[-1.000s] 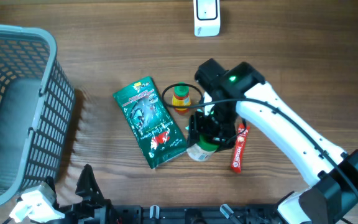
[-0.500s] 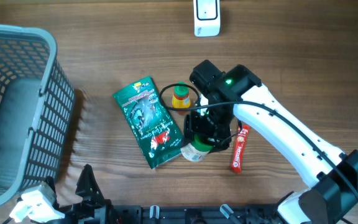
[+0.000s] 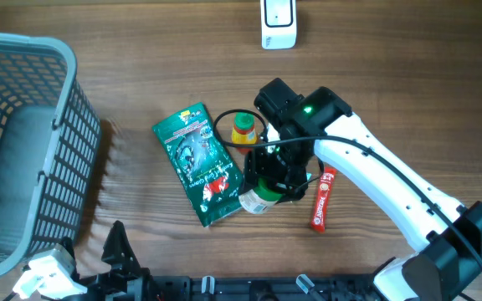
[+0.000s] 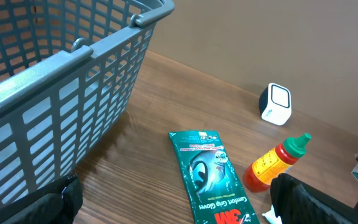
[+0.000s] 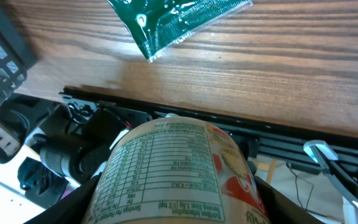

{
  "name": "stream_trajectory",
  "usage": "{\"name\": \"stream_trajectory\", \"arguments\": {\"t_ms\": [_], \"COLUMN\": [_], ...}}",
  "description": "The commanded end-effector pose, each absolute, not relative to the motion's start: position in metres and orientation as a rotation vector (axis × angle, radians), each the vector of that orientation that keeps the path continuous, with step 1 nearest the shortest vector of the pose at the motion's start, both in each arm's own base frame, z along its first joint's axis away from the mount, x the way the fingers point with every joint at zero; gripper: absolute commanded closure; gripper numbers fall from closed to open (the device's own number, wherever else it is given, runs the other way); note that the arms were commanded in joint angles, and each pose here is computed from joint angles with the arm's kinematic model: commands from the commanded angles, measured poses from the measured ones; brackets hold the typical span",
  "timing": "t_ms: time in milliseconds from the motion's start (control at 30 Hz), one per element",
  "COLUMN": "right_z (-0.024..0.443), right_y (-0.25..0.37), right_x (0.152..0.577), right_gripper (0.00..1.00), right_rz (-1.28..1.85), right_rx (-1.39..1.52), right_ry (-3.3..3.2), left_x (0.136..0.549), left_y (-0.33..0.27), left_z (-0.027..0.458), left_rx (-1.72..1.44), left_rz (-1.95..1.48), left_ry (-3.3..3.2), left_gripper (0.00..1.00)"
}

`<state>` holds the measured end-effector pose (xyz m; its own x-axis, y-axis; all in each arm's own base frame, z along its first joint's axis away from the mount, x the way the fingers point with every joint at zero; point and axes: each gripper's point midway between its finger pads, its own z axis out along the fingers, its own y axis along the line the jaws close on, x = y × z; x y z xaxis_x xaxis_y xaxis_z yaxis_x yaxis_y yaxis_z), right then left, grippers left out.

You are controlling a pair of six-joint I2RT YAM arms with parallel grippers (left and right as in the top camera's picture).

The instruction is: Scan the item barcode

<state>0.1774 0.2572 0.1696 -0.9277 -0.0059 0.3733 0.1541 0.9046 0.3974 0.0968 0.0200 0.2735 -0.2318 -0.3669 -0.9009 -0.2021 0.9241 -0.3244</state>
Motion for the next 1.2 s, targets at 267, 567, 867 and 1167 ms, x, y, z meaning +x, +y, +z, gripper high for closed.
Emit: {"name": "stream_trajectory", "arguments": {"t_ms": [267,567,867,1167], "right_z": [0.191,0.198,0.191,0.159], "right_y": [0.259,0.258,0.229,0.136], "right_x": [0.167,0.154,0.170,0.306], "right_gripper": [0.54,0.53,0.54,0.53], "right_rz": [-0.756,-0.797,-0.740,-0.567], "right_rx": [-0.089,0.019,0.007,-0.328], "right_ry": [-2.572,-2.515,-2.578,-3.100], "left_x": [0.097,0.097,0.097,0.097], "left_y": [0.021,0.021,0.021,0.021], "left_z": [0.273,0.273,0.273,0.273], "left_rx": [-0.436,-0.436,-0.436,-0.436], "left_rz": [-0.160,-0.159,-0.159,-0.159], "left_ry": [1.814,1.814,1.814,1.814], "left_gripper": [0.00,0.00,0.00,0.00]}}
